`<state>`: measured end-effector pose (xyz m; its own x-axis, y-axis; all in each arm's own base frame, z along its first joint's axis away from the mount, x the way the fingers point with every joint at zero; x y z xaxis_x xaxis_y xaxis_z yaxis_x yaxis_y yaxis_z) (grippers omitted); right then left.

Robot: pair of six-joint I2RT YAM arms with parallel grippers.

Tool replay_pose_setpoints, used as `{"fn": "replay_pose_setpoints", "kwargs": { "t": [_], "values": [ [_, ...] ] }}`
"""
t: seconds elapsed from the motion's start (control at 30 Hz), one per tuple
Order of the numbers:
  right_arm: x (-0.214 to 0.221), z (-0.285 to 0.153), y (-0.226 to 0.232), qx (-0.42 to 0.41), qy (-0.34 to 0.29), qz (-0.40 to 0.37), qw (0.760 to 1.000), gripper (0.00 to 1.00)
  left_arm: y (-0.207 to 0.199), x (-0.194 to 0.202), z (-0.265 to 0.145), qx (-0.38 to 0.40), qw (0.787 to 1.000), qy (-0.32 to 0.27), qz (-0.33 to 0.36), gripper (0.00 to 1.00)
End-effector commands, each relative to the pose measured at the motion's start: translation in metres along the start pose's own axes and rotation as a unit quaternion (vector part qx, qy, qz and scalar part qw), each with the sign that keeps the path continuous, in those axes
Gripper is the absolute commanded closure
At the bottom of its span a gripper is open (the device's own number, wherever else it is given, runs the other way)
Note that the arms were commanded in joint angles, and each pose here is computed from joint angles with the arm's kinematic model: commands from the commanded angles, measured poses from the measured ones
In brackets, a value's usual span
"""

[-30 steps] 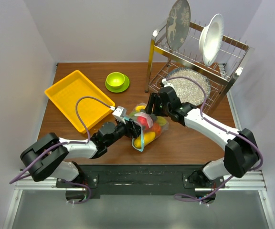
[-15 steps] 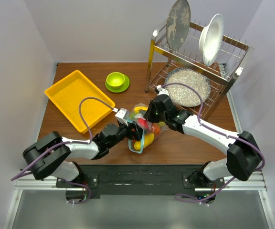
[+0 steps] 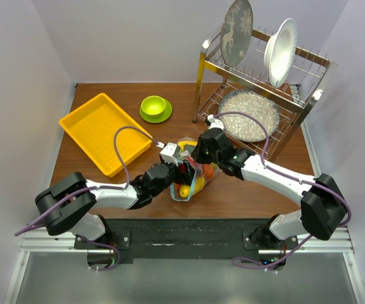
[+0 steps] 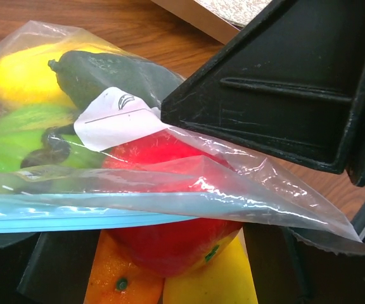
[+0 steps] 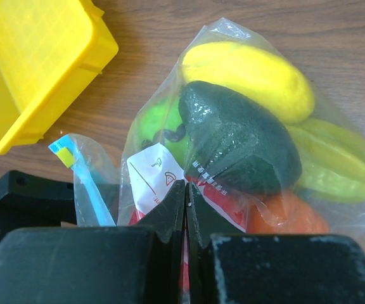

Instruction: Open the zip-top bag and remove the fake food

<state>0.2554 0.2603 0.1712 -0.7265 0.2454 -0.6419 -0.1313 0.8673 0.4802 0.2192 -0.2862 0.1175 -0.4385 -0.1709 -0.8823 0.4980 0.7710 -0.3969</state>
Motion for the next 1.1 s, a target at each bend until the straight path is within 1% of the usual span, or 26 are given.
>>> {"fn": "replay_pose_setpoints", "kwargs": {
  "t": [0.0, 0.03, 0.17, 0.3, 0.33, 0.4, 0.5, 0.63, 0.7, 0.8, 0.97, 1.07],
  "values": [
    [0.014, -0.013, -0.011, 0.026, 0.022, -0.026, 0.999, 1.00, 0.006, -0.026, 0.005, -0.040, 0.998, -0.051, -0.006, 0.40],
    [0.011, -0.013, -0.012, 0.030, 0.016, -0.027, 0.999, 1.00, 0.005, -0.026, 0.004, -0.038, 0.998, -0.050, -0.007, 0.49],
    [-0.003, -0.011, -0.020, 0.048, -0.004, -0.019, 0.999, 1.00, 0.002, -0.025, -0.007, -0.019, 0.999, -0.043, -0.019, 0.60],
    [-0.012, -0.007, -0.026, 0.057, -0.019, -0.009, 0.998, 1.00, 0.001, -0.026, -0.017, -0.011, 0.999, -0.041, -0.024, 0.61],
    [-0.014, -0.006, -0.026, 0.057, -0.022, -0.008, 0.998, 1.00, 0.003, -0.023, -0.019, -0.014, 0.999, -0.031, -0.021, 0.61],
    [-0.016, -0.005, -0.024, 0.053, -0.026, -0.005, 0.998, 0.97, 0.002, -0.027, -0.024, -0.012, 0.999, -0.033, -0.022, 0.61],
    [-0.018, -0.004, -0.025, 0.055, -0.031, -0.004, 0.998, 0.96, 0.006, -0.022, -0.030, -0.023, 0.999, -0.012, -0.018, 0.63],
    [-0.021, -0.002, -0.027, 0.065, -0.036, -0.007, 0.997, 1.00, 0.011, -0.021, -0.040, -0.041, 0.999, 0.000, -0.021, 0.64],
    [-0.023, -0.002, -0.029, 0.071, -0.041, -0.008, 0.997, 1.00, 0.011, -0.021, -0.044, -0.040, 0.999, 0.001, -0.026, 0.64],
    [-0.026, -0.002, -0.029, 0.074, -0.047, -0.007, 0.996, 1.00, 0.015, -0.014, -0.050, -0.049, 0.998, 0.021, -0.029, 0.64],
    [-0.028, -0.004, -0.031, 0.082, -0.053, -0.009, 0.995, 1.00, 0.018, -0.014, -0.059, -0.056, 0.997, 0.026, -0.040, 0.65],
    [-0.031, -0.007, -0.037, 0.101, -0.061, -0.013, 0.993, 1.00, 0.022, -0.015, -0.068, -0.072, 0.996, 0.030, -0.050, 0.65]
  ]
}}
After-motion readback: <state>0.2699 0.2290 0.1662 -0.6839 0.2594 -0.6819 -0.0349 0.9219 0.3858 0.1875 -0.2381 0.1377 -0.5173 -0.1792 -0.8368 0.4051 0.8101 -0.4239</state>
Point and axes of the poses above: each gripper's point midway between its finger pads, its own z axis out along the fingers, its own y axis along the line the jaws close on, x = y × z, the point moved 5 cm from there along -z, back along the fingers, and after that the axes turned 3 degrees about z, right-handed, at the moved point
